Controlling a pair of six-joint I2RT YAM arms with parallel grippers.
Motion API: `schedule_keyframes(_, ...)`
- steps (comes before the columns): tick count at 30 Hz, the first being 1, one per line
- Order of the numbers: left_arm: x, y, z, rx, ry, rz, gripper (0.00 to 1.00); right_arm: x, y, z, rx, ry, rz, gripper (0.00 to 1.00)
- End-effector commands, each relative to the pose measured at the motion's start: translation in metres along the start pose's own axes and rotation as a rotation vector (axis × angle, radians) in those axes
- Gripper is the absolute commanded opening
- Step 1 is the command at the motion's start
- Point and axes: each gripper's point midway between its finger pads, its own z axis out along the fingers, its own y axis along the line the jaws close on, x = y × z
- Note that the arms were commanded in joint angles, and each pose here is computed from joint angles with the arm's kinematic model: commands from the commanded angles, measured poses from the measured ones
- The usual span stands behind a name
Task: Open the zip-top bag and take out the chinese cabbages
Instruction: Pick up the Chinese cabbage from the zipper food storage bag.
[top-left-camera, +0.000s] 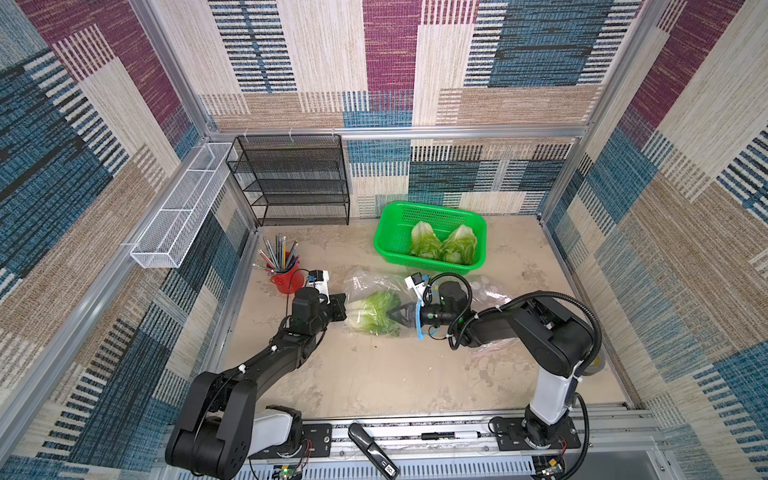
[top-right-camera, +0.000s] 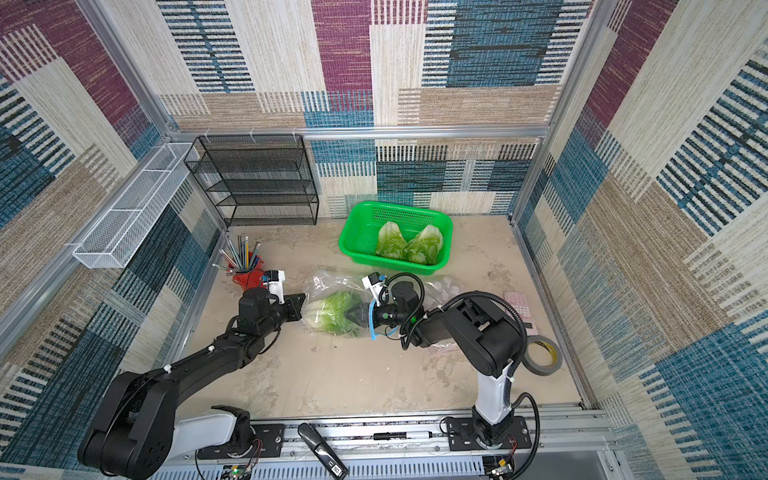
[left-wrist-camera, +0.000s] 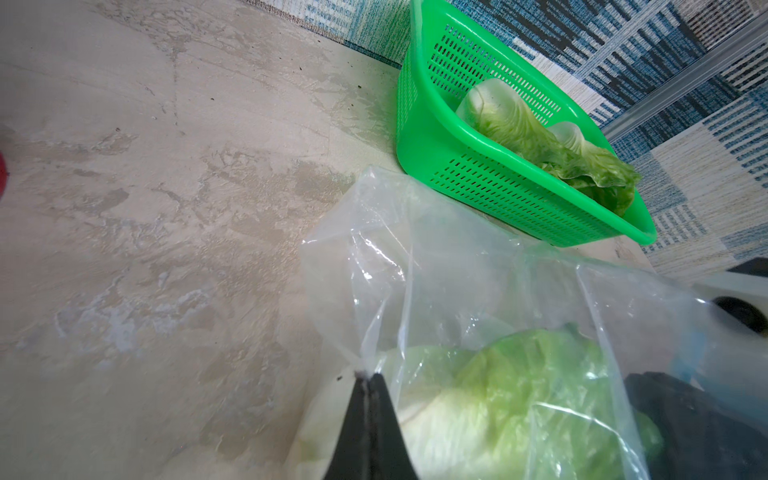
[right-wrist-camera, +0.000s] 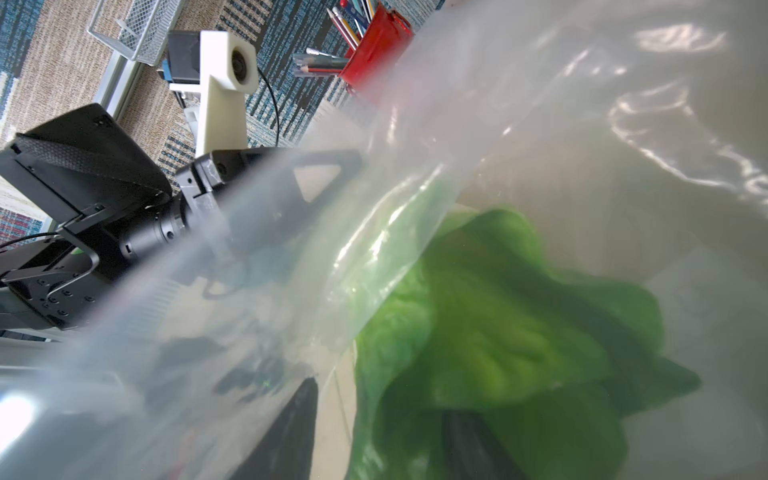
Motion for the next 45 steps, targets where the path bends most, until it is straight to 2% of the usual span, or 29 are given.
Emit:
schedule_keyframes(1, -0.008, -0.005, -0.001, 0.025, -0.033, -0.003, 0.0, -0.003, 0.002, 0.003, 0.0, -0.002, -0.014, 0.42)
schedule_keyframes(5, -0.007, -0.002, -0.003, 0.007, -0.036, -0.006, 0.0, -0.004, 0.003, 0.002, 0.006, -0.004, -0.021, 0.36)
schedule_keyframes(12, -0.006, 0.009, -0.007, -0.055, -0.041, -0.011, 0.0, -0.006, 0.007, -0.005, 0.028, -0.017, -0.043, 0.16)
schedule_keyframes(27, -0.001, 0.034, -0.016, -0.22, 0.009, 0.024, 0.0, -0.019, 0.018, -0.022, 0.092, -0.057, -0.108, 0.1)
schedule_keyframes(45, -0.003, 0.051, -0.029, -0.326, 0.009, 0.048, 0.0, -0.025, 0.032, -0.048, 0.106, -0.063, -0.062, 0.07)
